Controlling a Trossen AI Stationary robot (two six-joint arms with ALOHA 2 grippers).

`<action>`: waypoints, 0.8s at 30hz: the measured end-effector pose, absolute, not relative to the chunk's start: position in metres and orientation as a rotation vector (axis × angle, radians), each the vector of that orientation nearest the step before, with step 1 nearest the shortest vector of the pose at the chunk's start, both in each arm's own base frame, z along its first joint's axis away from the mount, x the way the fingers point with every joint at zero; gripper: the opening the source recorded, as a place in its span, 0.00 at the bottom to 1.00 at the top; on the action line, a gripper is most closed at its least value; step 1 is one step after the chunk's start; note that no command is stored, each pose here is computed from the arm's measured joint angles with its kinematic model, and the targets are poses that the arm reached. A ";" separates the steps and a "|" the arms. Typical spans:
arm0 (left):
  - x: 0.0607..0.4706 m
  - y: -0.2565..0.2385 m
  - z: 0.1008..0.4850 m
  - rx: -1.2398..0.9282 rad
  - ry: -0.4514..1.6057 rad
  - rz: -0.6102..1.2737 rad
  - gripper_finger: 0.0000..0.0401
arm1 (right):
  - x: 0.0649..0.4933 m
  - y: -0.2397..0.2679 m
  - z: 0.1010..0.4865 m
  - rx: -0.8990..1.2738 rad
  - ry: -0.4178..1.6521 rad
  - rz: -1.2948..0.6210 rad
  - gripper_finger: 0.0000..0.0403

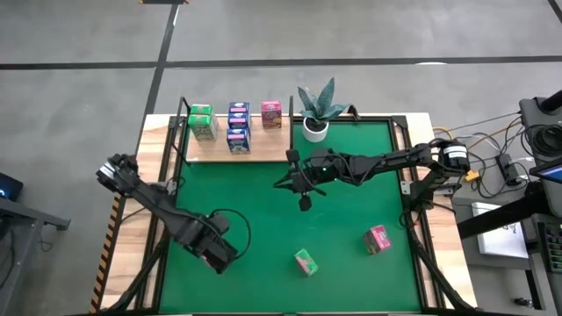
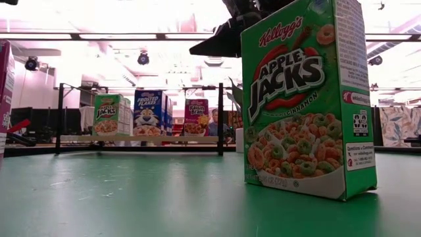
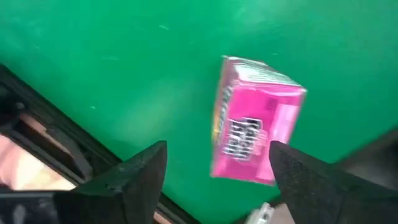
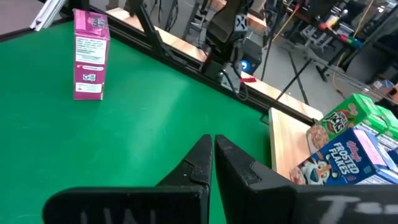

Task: Stack cereal on shelf
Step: Put the left pink cereal box on the shelf aligned with the other pink cereal box

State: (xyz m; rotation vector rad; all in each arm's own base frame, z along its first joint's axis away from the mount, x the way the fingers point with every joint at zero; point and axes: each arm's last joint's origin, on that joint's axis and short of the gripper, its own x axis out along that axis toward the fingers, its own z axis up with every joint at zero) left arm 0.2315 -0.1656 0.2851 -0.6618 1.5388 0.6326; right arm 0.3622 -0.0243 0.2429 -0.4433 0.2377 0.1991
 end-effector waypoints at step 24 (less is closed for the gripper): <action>0.244 -0.178 0.275 -0.602 1.479 0.518 0.74 | 0.362 -0.025 0.241 -0.449 0.253 0.201 0.02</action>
